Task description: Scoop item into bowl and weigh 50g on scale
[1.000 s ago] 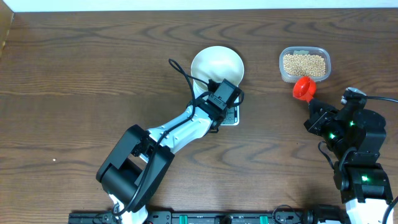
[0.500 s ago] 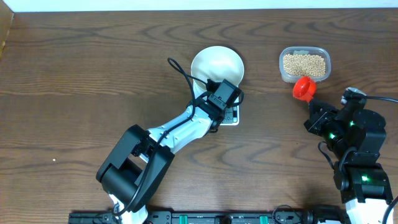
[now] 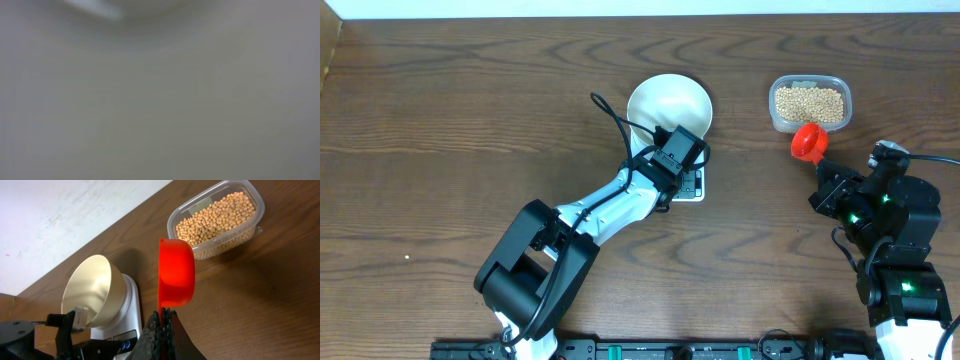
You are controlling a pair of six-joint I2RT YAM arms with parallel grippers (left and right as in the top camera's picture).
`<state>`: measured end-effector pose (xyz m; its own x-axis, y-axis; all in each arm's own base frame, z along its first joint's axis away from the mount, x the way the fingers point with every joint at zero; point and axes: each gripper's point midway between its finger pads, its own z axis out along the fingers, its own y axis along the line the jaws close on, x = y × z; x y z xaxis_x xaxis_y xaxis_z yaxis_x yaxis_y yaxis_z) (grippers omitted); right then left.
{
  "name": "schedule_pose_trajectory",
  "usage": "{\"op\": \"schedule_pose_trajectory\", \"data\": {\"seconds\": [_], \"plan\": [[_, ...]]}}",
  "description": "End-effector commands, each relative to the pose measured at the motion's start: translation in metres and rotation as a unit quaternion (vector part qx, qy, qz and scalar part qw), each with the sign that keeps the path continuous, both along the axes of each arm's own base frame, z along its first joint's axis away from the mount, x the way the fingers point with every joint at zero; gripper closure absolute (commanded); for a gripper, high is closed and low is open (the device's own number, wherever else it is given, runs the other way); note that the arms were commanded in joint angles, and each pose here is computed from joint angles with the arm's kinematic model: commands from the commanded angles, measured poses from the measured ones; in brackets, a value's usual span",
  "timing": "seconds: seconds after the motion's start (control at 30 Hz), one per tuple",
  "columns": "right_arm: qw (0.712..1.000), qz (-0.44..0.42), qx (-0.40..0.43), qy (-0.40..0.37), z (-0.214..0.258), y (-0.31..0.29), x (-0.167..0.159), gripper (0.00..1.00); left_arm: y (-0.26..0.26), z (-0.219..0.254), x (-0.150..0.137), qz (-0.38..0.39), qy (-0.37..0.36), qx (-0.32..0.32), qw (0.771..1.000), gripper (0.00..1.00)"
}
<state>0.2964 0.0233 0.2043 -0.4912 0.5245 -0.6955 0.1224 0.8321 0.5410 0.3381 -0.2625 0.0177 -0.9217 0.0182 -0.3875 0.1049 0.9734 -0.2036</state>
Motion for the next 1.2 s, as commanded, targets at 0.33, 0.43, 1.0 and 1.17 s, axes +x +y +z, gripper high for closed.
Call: {"op": "schedule_pose_trajectory", "data": {"seconds": [0.33,0.43,1.0,1.17], "plan": [[1.000,-0.005,-0.011,-0.005,0.001,-0.004,-0.001,0.99,0.005,-0.021,-0.013,-0.017,0.031,0.021,0.999,0.93],[1.000,-0.005,-0.013,-0.005,0.001,-0.005,-0.001,0.99,0.008,-0.023,-0.017,-0.014,0.041,0.026,0.999,0.93],[1.000,-0.005,-0.014,-0.005,0.001,-0.005,-0.001,0.99,0.003,-0.025,-0.010,-0.014,0.029,0.018,0.999,0.93],[1.000,-0.005,-0.014,-0.005,0.001,-0.005,-0.001,0.99,0.003,-0.025,-0.010,-0.016,0.028,0.019,0.999,0.93]]}}
